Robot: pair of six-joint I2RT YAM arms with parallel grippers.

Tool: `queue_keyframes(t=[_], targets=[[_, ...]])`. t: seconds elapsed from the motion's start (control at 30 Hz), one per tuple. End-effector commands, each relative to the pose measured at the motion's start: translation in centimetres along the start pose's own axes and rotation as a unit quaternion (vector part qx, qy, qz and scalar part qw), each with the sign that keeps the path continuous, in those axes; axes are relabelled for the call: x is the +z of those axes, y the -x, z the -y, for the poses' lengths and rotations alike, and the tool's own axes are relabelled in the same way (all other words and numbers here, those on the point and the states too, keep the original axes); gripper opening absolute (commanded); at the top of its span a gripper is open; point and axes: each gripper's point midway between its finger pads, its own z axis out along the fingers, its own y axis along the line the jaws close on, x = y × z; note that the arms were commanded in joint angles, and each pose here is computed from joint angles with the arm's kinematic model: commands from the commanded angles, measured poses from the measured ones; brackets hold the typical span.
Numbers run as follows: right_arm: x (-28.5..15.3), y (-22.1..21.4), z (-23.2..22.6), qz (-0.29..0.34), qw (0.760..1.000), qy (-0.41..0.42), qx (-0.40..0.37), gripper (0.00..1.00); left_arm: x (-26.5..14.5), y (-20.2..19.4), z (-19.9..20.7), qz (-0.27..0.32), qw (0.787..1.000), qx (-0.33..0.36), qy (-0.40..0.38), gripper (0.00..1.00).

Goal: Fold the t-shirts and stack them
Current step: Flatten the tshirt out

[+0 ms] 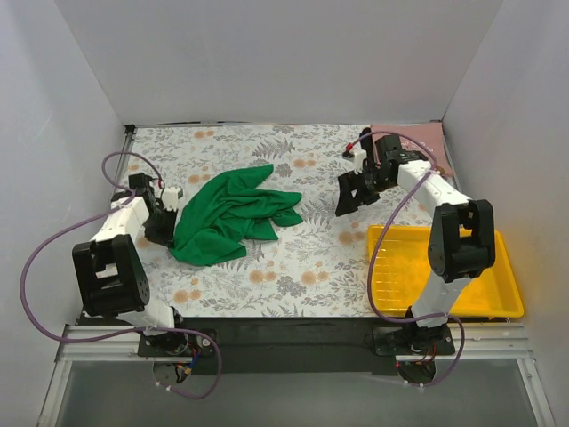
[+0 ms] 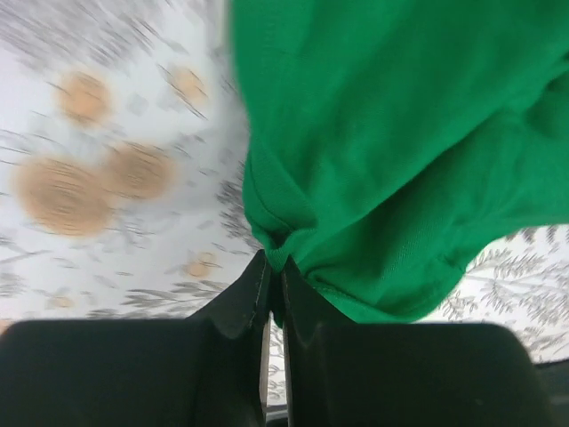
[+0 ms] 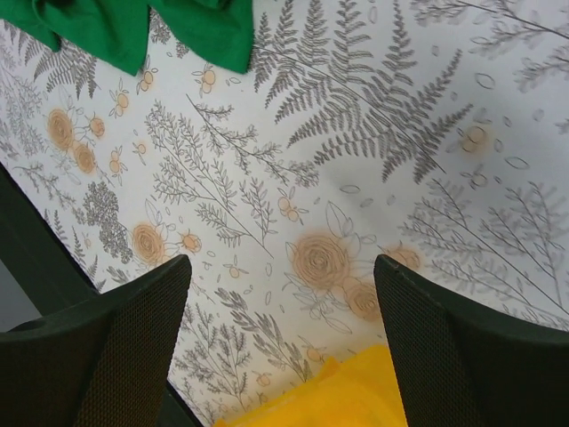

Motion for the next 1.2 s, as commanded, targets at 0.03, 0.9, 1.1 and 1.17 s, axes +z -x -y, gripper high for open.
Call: queue_keyframes(t=[0.03,0.9,1.1,1.17], targets=[[3.3,0.0,-1.2,-0.027,0.999,0.009,-0.028,0.86,1.3,-2.5,-0.7,-0.026,0.999,0.011,0.022,0.0],[17.4,4.9,-2.1,-0.01,0.996,-0.059,-0.061,0.35,0.7,-3.1,-1.3,-0.034,0.999,0.003,0.02,0.0],[18.3,2.5,-2.8,-0.043,0.995,-0.064,-0.066,0.38,0.8,-2.5,-1.4,-0.031,0.999,0.0,0.018,0.0],[18.1,1.8,-2.5,-0.051,0.994,-0.072,-0.066,0.42,0.8,-2.2,-1.5,-0.029,0.999,0.001,0.017,0.0]])
